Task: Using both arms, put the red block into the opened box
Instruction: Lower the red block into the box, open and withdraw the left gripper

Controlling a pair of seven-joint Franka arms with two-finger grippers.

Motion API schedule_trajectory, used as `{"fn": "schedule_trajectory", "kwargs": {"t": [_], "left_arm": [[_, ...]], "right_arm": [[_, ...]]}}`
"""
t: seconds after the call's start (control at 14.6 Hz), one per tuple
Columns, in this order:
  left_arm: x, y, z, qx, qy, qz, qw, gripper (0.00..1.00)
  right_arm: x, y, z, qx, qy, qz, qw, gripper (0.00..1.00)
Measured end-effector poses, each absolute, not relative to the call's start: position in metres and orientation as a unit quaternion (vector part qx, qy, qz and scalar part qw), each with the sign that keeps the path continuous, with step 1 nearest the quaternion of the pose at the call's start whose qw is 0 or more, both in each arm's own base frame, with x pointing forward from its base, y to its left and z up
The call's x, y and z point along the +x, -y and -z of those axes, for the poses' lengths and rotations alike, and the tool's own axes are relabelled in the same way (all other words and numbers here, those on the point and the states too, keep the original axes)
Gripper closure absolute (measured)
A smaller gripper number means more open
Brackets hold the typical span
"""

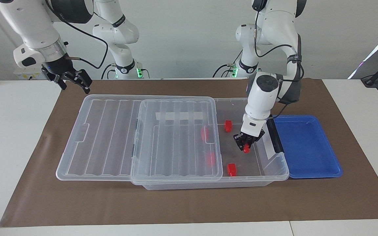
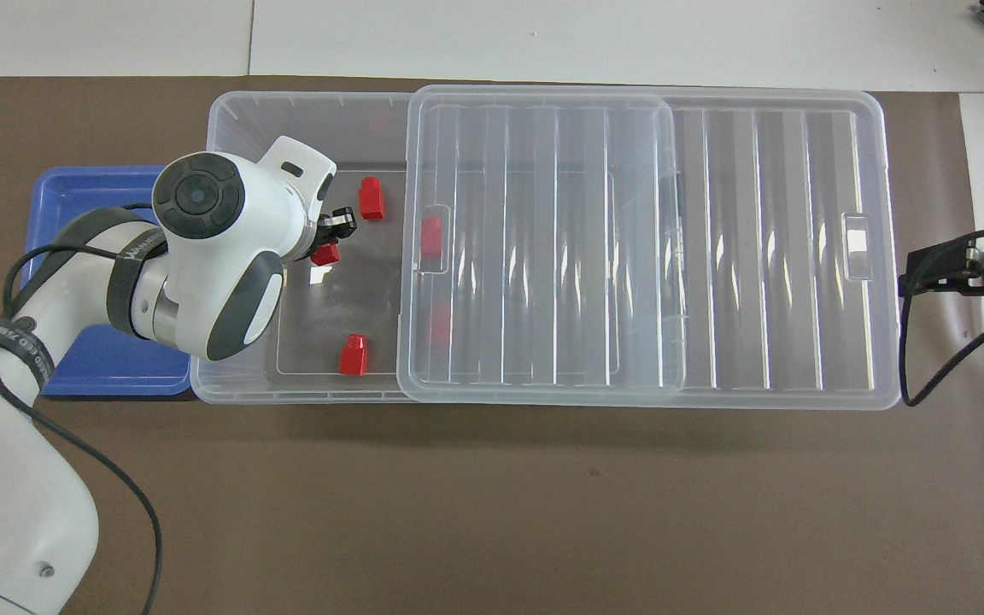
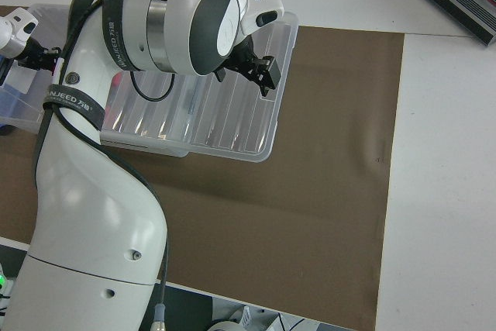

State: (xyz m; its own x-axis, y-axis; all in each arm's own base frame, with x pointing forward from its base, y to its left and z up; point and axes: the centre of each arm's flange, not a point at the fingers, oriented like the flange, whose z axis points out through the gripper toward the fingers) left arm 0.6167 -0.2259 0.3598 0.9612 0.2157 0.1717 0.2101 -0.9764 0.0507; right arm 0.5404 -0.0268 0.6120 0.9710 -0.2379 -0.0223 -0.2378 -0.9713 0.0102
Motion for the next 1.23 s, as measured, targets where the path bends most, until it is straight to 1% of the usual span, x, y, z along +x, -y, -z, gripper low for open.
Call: {"fn": "schedule_trajectory", "kwargs": {"t": [0.34,0.62,0.68,1.03,1.09,1.23], "left_arm": [[0.618,0.232,-0.326,0.991,-0.096,-0.09,0.015,0.66],[0.613,0.231,-0.316,0.992,-0.092,-0.09,0.013,0.66],[0.613,0.23,-0.315,0.992,-0.092,-0.089,0.012,0.61],[0.613,0.229,-0.315,0.989,-0.112,-0.091,0.012,0.05],[0.614,0.228,-0.315,0.989,-0.118,-0.09,0.012,0.0],[0.614,0.226,-0.318,0.987,-0.134,-0.087,0.008,0.0]], "right_arm": [[0.54,0.027,-0.612,0.993,0.12,0.012,0.004,0.0],[0.54,0.027,-0.612,0.993,0.12,0.012,0.004,0.0],[0.54,0.027,-0.612,0.993,0.12,0.012,0.004,0.0],[0.54,0.027,-0.612,0.993,0.12,0.012,0.004,0.0],[0.54,0.027,-0.612,0.993,0.12,0.012,0.004,0.0],[0.54,0.027,-0.612,0.993,0.12,0.012,0.004,0.0]]}}
